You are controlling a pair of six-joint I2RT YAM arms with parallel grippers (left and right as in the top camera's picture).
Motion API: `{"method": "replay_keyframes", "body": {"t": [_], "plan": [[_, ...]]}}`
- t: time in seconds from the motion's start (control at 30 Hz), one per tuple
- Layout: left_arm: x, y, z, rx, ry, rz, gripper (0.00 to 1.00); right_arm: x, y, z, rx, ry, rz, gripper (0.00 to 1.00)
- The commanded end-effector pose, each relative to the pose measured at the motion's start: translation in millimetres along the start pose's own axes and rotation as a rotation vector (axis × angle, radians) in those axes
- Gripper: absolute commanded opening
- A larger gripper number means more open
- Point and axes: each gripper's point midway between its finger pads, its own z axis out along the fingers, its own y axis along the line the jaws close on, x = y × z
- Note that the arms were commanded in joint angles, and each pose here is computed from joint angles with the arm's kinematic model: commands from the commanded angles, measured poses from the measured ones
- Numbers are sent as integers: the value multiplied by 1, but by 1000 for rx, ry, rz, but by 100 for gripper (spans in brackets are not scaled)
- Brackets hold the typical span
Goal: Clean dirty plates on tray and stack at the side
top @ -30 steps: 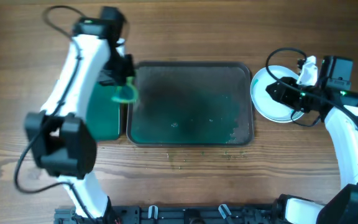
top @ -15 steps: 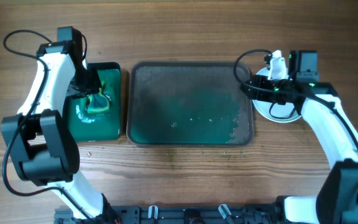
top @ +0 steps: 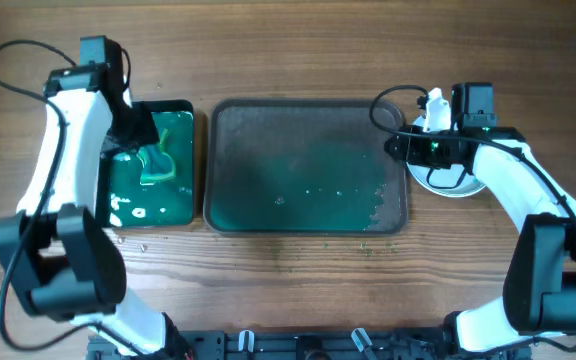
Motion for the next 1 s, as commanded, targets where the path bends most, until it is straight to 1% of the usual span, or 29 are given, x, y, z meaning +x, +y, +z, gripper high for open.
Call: {"method": "replay_keyframes", "body": {"t": [0.0, 0.07, 0.1, 0.13, 0.27, 0.33, 0.4, 0.47, 0.5, 0.53, 0.63, 0.73, 0.77, 0.83, 0.9, 0.97], "plan": [[-7, -2, -34, 43, -82, -3, 67, -6, -4, 1, 32, -9, -25, 51], [-4, -11, -39, 99, -81, -1, 76, -9, 2, -5, 18, -8, -26, 51], [-2, -16, -41, 129, -77, 1, 83, -11, 7, -12, 11, -10, -27, 51], [1, -23, -43, 173, -63, 3, 100, -16, 13, -24, 9, -20, -32, 52], [3, -26, -43, 190, -52, 4, 100, -30, 59, -99, -51, -97, -104, 59], [3, -26, -43, 190, -52, 4, 100, -29, 77, -137, -60, -152, -134, 62], [3, -26, -43, 190, -52, 4, 100, -21, 94, -176, -71, -220, -158, 68], [3, -26, -43, 190, -52, 4, 100, 0, 118, -217, -134, -289, -170, 77], [3, -26, -43, 190, -52, 4, 100, 10, 123, -231, -147, -311, -143, 98], [3, -26, -43, 190, -52, 4, 100, 16, 126, -242, -152, -335, -120, 100], [3, -26, -43, 190, -52, 4, 100, 32, 140, -276, -202, -434, -35, 100], [3, -26, -43, 190, -52, 4, 100, 43, 146, -294, -238, -478, 22, 100], [3, -26, -43, 190, -52, 4, 100, 47, 146, -296, -235, -480, 17, 100], [3, -26, -43, 190, -52, 4, 100, 46, 134, -299, -159, -522, 11, 100], [3, -26, -43, 190, -52, 4, 100, 45, 131, -299, -122, -533, -55, 100], [3, -26, -43, 190, -52, 4, 100, 41, 131, -296, -84, -559, -222, 100]]}}
